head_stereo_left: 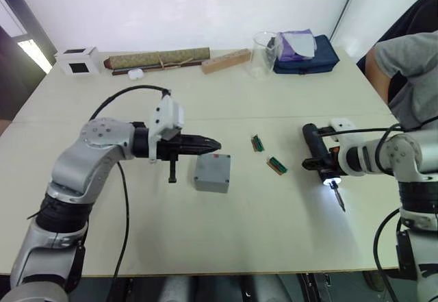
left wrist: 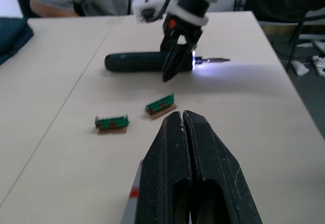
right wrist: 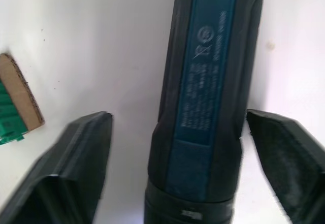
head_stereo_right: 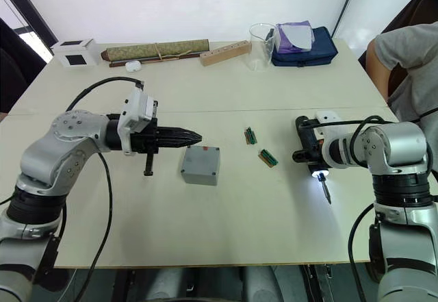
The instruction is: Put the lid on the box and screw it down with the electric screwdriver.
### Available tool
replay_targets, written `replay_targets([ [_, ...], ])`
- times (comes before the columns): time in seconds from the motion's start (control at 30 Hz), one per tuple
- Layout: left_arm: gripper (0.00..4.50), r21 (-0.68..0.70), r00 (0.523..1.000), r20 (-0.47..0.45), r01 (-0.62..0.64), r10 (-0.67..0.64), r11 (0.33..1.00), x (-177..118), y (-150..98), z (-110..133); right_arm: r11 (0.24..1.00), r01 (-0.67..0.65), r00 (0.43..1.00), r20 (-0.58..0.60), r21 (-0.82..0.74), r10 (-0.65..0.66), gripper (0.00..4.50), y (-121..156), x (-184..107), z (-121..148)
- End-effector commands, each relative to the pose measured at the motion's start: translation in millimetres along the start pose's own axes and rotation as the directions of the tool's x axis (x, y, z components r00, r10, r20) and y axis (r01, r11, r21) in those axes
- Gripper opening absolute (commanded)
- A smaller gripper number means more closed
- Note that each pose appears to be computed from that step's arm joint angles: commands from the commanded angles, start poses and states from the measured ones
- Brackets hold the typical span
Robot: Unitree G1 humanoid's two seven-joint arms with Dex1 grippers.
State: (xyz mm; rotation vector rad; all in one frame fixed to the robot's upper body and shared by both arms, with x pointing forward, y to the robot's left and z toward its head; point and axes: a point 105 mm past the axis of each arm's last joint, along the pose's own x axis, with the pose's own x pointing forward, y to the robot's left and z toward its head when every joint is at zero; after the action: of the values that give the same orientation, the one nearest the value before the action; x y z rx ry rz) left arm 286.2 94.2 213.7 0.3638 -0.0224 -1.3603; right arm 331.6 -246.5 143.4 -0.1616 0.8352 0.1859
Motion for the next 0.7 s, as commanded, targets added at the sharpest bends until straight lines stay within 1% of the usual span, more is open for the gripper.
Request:
replay_targets([
  [0.03, 0.0, 0.006, 0.993, -0.055, -0.1, 0.101, 0.995, -15.3, 8.1, -9.3, 0.975, -0.002, 0.943, 0.323, -0.223, 0.076, 4.49, 21.9, -39.3, 60.6],
  [0.07, 0.0, 0.003, 0.985, -0.1, -0.138, 0.137, 0.99, -20.8, 12.0, -20.7, 0.955, -0.039, 0.91, 0.385, -0.293, 0.155, 4.49, 38.3, -48.8, 72.1],
  [0.1, 0.0, 0.004, 0.978, -0.132, -0.161, 0.16, 0.987, -24.6, 14.3, -28.3, 0.938, -0.061, 0.885, 0.415, -0.342, 0.209, 4.49, 49.4, -55.0, 77.7],
  [0.13, 0.0, -0.004, 0.97, -0.161, -0.186, 0.183, 0.983, -28.5, 16.8, -37.4, 0.908, -0.072, 0.875, 0.41, -0.414, 0.256, 4.26, 62.7, -54.7, 75.5],
  [0.2, 0.0, -0.019, 0.958, -0.197, -0.217, 0.209, 0.976, -33.1, 19.8, -50.2, 0.863, -0.097, 0.864, 0.389, -0.496, 0.32, 3.81, 82.4, -48.2, 67.6],
  [0.27, 0.0, -0.022, 0.949, -0.236, -0.218, 0.207, 0.976, -33.5, 18.2, -63.2, 0.824, -0.133, 0.855, 0.356, -0.551, 0.377, 3.01, 101.9, -35.3, 55.6],
  [0.3, 0.0, -0.024, 0.947, -0.25, -0.215, 0.203, 0.976, -32.9, 17.0, -68.7, 0.806, -0.131, 0.855, 0.346, -0.577, 0.387, 2.68, 108.7, -28.7, 50.8],
  [0.37, 0.0, -0.033, 0.942, -0.274, -0.209, 0.192, 0.977, -30.0, 14.0, -79.8, 0.776, -0.138, 0.856, 0.321, -0.616, 0.407, 1.85, 122.0, -14.6, 40.0],
  [0.4, 0.0, -0.047, 0.943, -0.276, -0.207, 0.186, 0.977, -26.8, 12.8, -83.5, 0.77, -0.146, 0.855, 0.312, -0.621, 0.414, 1.38, 127.8, -8.1, 36.2],
  [0.43, 0.0, -0.058, 0.944, -0.277, -0.203, 0.18, 0.977, -23.2, 11.5, -86.5, 0.764, -0.162, 0.852, 0.302, -0.624, 0.427, 1.04, 134.2, -2.5, 32.6],
  [0.47, 0.0, -0.064, 0.944, -0.278, -0.201, 0.176, 0.978, -20.2, 10.6, -88.7, 0.756, -0.184, 0.848, 0.288, -0.629, 0.445, 0.53, 140.4, 1.5, 29.0],
  [0.5, 0.0, -0.065, 0.945, -0.278, -0.198, 0.173, 0.978, -17.4, 10.1, -90.2, 0.745, -0.199, 0.843, 0.277, -0.637, 0.462, 0.16, 146.4, 4.7, 26.0],
  [0.53, 0.0, -0.063, 0.945, -0.278, -0.197, 0.173, 0.978, -15.2, 10.0, -91.2, 0.738, -0.211, 0.839, 0.269, -0.642, 0.474, 0.02, 151.2, 7.2, 23.5],
  [0.63, 0.0, -0.066, 0.948, -0.268, -0.195, 0.171, 0.979, -6.9, 11.7, -92.2, 0.72, -0.27, 0.817, 0.244, -0.639, 0.523, 0.02, 167.7, 12.6, 15.8],
  [0.7, 0.0, -0.069, 0.95, -0.263, -0.191, 0.167, 0.979, -1.7, 13.1, -92.8, 0.714, -0.291, 0.815, 0.226, -0.637, 0.533, 0.02, 173.6, 16.9, 11.0],
])
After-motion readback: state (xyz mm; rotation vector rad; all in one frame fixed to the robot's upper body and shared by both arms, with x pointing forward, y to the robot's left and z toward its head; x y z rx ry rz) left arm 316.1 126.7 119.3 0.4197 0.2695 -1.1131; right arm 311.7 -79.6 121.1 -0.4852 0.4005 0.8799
